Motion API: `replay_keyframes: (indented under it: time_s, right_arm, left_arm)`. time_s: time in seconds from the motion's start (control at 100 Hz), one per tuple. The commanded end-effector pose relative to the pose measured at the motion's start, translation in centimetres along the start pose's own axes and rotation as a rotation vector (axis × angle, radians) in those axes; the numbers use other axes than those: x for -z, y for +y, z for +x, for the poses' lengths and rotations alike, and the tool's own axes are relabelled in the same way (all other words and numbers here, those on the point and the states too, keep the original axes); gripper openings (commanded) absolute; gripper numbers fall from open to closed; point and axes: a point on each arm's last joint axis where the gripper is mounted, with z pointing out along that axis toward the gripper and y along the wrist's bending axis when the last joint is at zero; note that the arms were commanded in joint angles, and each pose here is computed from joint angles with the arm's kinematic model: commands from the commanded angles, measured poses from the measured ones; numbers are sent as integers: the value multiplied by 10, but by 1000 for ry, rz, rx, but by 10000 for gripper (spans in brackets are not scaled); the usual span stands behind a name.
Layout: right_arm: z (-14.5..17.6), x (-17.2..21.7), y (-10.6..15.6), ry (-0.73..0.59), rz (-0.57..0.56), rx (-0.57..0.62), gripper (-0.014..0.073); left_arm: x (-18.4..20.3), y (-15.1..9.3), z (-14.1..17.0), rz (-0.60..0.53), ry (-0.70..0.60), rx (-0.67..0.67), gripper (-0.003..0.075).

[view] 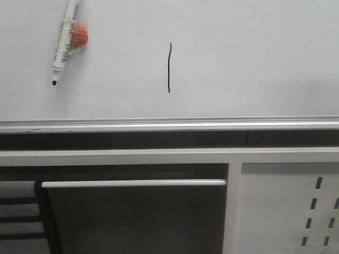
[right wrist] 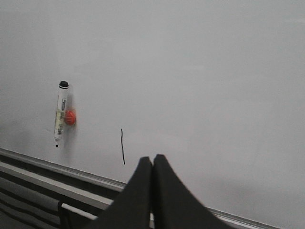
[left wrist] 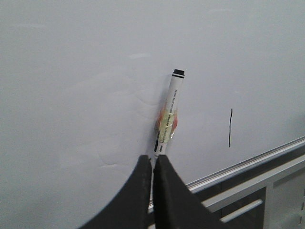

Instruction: Write number 1 on whiteboard

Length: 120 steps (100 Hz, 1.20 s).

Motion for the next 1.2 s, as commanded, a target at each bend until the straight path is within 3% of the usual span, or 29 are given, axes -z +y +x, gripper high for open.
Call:
replay_keyframes:
  time_s: [0.0,0.72,0.86,1.0,1.08,1.19]
  right_arm:
    - [-10,0,-4,-49,47,-9,-52]
    - [-10,0,-4,-49,47,-9,-52]
    - [-10,0,-4,-49,47,-9,-52]
    - [-10,0,-4,-49,47,-9,-52]
    - [-10,0,-4,-49,47,-9,-52]
    - [-10,0,-4,-49,47,-9,-52]
  left_arm:
    - [0,-2,-10,31,-34,87,-20]
    - [0,-1,-9,22,-28,62,-20]
    - [0,9,-7,-101,-26,167,-20]
    - [4,17,-9,-206,-55,136,-20]
    - [8,17,-4,-241,-6,86,-20]
    - [17,18,10,-322,57,137,-20]
